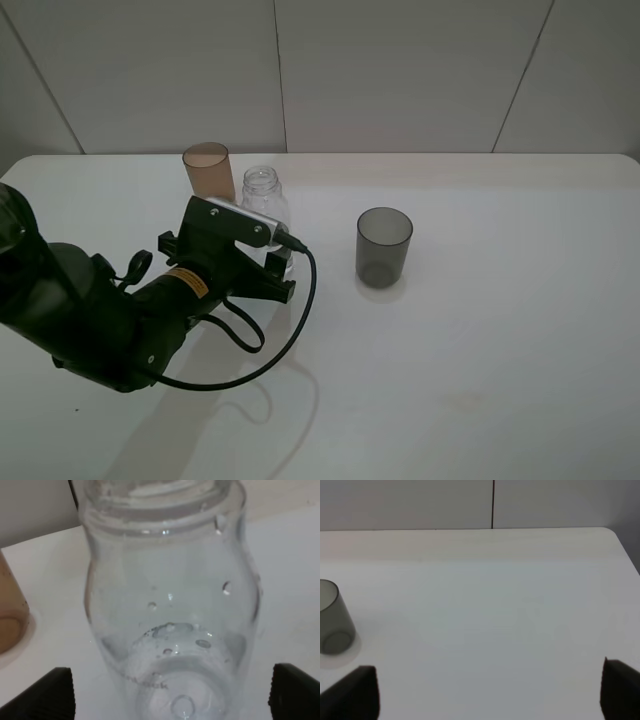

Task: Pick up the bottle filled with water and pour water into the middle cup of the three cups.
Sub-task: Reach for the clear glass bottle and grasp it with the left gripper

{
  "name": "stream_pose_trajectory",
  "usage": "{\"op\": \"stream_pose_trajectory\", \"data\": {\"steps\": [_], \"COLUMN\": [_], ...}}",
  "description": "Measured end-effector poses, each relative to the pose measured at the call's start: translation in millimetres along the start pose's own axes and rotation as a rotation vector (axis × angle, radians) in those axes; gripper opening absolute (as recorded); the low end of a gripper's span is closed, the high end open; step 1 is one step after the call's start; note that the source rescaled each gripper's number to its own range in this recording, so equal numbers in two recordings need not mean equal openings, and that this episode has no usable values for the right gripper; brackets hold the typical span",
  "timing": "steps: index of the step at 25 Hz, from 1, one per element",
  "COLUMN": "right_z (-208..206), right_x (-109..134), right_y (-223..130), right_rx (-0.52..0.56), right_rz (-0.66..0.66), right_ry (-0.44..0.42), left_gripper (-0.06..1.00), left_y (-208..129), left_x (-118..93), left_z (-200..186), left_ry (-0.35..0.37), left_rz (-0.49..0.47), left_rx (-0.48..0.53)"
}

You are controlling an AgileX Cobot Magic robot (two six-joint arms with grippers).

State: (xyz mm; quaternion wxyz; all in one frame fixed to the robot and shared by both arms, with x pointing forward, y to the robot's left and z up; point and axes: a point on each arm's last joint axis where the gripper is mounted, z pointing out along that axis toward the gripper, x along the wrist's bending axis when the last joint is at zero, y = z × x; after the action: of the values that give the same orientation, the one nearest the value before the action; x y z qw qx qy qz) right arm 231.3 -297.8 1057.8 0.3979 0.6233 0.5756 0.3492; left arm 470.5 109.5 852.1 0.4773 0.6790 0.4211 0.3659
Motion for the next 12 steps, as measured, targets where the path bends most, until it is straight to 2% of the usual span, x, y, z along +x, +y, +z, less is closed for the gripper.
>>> {"op": "stream_pose_trajectory", "data": {"steps": [12], "right_z": [0.0], "right_x": [0.0], "right_y": [0.0], "right_rx": [0.0], "right_rz": [0.0], "right_ry": [0.0], "left_gripper": [1.0], "left_y": [4.6], "left_x": [-5.9], "left_z": [11.6], "left_ry": [-0.004], "left_rz": [-0.012], "left_rx": [-0.035]}}
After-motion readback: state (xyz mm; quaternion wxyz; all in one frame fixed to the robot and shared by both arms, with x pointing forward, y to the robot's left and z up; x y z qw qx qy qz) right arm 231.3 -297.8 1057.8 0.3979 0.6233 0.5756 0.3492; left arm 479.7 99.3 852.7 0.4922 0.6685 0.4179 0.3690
